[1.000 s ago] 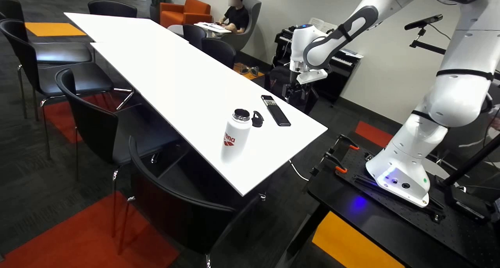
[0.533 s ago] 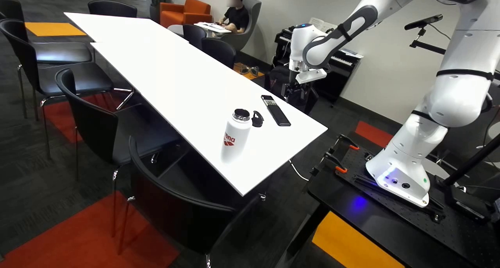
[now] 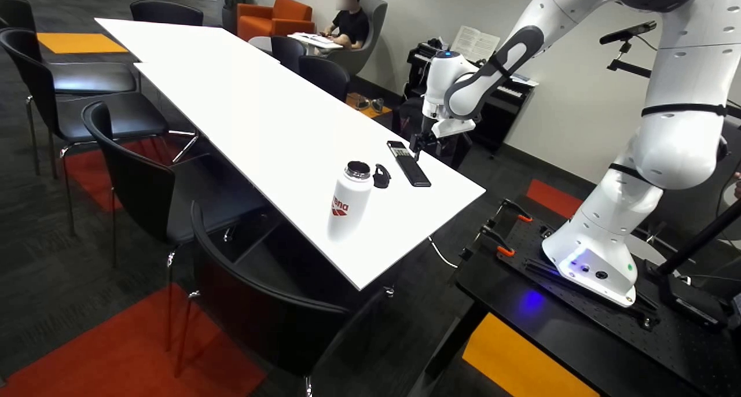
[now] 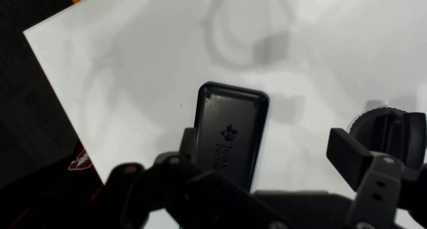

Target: Slide the black lid over the phone

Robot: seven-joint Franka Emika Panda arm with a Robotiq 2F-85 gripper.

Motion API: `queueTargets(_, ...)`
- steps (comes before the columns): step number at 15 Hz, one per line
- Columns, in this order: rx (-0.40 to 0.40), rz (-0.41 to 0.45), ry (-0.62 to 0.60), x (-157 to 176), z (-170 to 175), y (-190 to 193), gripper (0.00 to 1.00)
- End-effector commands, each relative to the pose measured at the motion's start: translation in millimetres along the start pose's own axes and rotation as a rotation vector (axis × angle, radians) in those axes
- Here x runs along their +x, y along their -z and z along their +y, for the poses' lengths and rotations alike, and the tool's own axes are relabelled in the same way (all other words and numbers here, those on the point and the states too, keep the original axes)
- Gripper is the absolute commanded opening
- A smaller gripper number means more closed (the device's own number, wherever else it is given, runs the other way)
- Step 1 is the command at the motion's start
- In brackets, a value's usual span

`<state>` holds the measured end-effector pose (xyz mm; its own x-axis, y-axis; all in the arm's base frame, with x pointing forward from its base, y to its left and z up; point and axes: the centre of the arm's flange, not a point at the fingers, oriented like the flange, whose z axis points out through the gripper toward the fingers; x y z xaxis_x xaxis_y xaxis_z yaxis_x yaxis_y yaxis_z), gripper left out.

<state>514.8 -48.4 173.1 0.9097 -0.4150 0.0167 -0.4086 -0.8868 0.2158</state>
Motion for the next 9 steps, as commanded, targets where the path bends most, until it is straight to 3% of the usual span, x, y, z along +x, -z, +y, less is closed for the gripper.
queueTargets(1, 0.003, 0.025, -0.003, 3.6, -5.3, -27.3, 1.0)
queueTargets(8, -0.004, 0.003, -0.01, -1.3, -5.3, -70.4, 1.0)
queueTargets(9, -0.004, -0.004, -0.016, -1.5, -4.7, -75.4, 0.91)
